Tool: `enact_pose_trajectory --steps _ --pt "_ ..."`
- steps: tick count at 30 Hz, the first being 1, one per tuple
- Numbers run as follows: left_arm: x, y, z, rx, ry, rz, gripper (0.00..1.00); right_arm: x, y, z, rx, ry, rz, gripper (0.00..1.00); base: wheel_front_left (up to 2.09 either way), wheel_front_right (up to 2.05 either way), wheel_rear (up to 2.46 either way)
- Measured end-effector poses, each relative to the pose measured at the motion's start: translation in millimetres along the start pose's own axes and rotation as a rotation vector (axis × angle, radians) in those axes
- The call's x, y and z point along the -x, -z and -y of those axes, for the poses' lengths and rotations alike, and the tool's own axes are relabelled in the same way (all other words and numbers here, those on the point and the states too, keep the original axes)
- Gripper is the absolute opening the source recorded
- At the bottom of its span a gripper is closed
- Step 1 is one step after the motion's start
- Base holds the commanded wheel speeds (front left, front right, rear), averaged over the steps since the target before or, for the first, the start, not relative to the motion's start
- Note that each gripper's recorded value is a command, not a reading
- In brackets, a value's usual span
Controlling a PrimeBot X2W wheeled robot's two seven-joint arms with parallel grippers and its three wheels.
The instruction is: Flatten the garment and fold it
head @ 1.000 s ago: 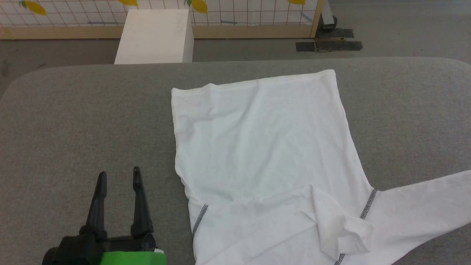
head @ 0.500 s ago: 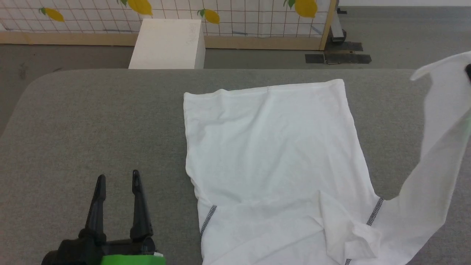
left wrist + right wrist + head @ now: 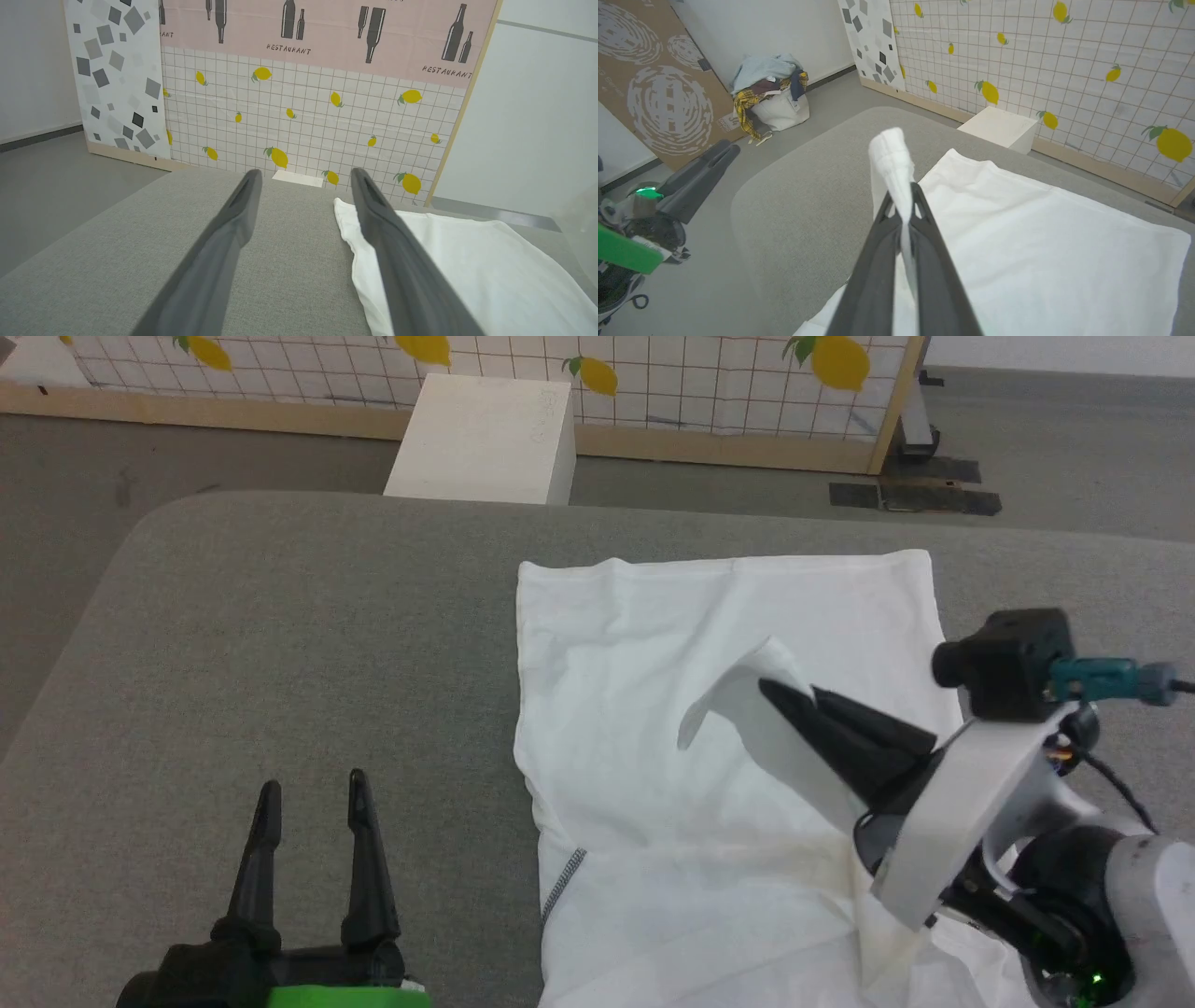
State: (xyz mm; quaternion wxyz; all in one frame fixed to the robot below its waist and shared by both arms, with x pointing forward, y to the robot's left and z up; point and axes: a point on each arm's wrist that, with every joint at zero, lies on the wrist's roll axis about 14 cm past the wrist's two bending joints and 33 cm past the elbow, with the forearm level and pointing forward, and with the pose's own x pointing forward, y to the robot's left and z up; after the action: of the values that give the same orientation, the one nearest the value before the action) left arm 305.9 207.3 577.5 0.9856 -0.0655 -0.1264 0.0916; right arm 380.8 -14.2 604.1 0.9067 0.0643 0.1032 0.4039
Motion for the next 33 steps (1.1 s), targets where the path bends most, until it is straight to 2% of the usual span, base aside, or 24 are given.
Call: enact_pose_trajectory --steps 4,12,17,18,19,20,21,24,27,33 --pt "1.5 4.0 -1.1 0.001 -0.01 -0.015 1.0 -16.0 36.1 -12.4 -0.034 -0.053 -0.091 0.0 0.0 0.0 0.0" --pt "3.8 16.5 -3.5 0.002 -0.031 -0.054 1.0 -30.8 133.0 -32.2 -0.076 -0.117 -0.339 0.0 0.0 0.0 0.0" --pt "6.5 17.8 -2.3 0.008 -0.027 -0.058 1.0 -34.4 174.3 -43.0 -0.079 -0.126 -0.412 0.0 0.0 0.0 0.0" --pt "6.9 17.9 -2.7 0.01 -0.029 -0.058 1.0 -36.6 177.6 -45.2 -0.085 -0.126 -0.411 0.13 0.0 0.0 0.0" --pt "7.3 17.8 -3.2 0.012 -0.03 -0.058 1.0 -39.2 180.7 -48.5 -0.078 -0.131 -0.408 0.33 0.0 0.0 0.0" --pt "7.6 17.5 -3.7 0.012 -0.031 -0.057 1.0 -42.3 182.0 -51.6 -0.068 -0.135 -0.4 0.46 0.0 0.0 0.0" --pt "8.0 17.1 -4.0 0.012 -0.031 -0.056 1.0 -45.7 182.3 -52.7 -0.077 -0.13 -0.386 1.0 0.0 0.0 0.0" --pt "9.4 16.0 -4.3 0.013 -0.031 -0.052 1.0 -52.6 179.7 -55.3 -0.083 -0.124 -0.347 1.0 0.0 0.0 0.0" --pt "10.0 13.4 -3.7 0.013 -0.025 -0.045 1.0 -59.8 161.5 -50.2 -0.097 -0.108 -0.276 1.0 0.0 0.0 0.0" --pt "5.6 6.3 3.2 0.012 0.011 -0.025 1.0 -53.6 96.5 2.2 -0.083 0.003 -0.075 1.0 0.0 0.0 0.0"
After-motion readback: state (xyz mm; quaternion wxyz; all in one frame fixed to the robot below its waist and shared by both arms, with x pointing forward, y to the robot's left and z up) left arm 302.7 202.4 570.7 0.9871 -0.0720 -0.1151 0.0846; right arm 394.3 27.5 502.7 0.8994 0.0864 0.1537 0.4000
